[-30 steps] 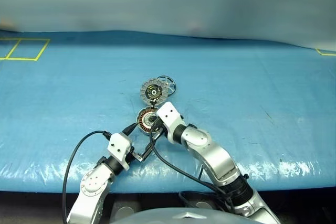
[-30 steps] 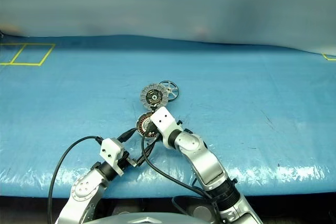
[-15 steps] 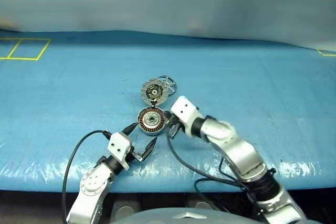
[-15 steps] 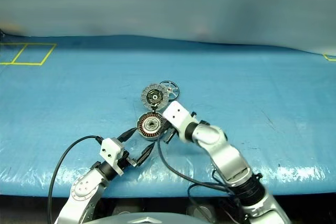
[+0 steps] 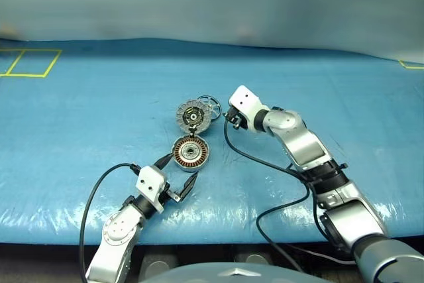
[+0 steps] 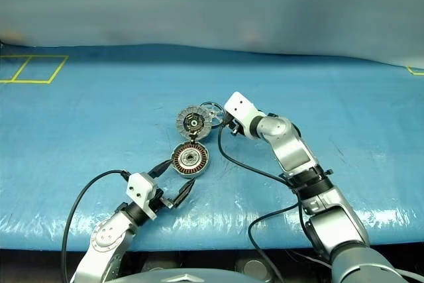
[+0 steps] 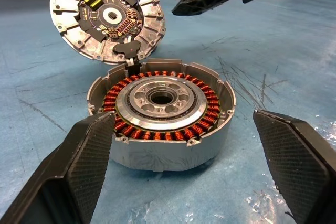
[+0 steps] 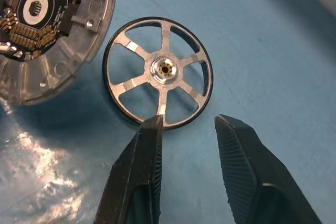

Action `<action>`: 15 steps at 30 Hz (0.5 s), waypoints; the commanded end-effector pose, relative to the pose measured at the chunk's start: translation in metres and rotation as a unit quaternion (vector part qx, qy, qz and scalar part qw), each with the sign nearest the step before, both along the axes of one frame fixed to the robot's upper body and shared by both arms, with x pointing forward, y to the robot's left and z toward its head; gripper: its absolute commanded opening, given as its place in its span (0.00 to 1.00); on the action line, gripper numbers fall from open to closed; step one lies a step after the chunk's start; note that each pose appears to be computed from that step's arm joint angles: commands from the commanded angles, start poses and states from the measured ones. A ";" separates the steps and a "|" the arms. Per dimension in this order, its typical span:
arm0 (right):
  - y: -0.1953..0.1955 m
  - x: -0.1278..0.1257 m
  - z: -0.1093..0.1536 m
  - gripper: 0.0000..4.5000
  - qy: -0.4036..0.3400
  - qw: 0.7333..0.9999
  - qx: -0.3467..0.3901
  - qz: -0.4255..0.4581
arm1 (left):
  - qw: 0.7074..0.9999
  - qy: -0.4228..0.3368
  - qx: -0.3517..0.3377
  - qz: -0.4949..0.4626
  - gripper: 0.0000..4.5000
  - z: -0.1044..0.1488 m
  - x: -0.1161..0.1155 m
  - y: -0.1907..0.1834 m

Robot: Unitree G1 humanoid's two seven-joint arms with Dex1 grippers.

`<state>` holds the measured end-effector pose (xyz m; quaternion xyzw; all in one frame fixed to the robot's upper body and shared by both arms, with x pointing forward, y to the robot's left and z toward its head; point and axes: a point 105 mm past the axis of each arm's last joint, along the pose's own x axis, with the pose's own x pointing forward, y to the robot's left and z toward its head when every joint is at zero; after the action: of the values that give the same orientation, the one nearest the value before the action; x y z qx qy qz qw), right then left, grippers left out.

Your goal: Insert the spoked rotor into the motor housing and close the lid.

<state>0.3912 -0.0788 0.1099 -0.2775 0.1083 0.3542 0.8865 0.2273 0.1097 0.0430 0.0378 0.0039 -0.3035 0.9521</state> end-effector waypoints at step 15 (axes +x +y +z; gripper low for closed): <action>0.021 0.025 -0.015 0.35 0.028 0.999 0.019 0.020 | 1.000 -0.019 0.002 0.023 1.00 0.006 -0.007 0.006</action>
<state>0.4109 -0.0608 0.0803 -0.2560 0.1426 0.3825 0.8762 0.2198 0.1168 0.0352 0.0381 0.0185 -0.2802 0.9590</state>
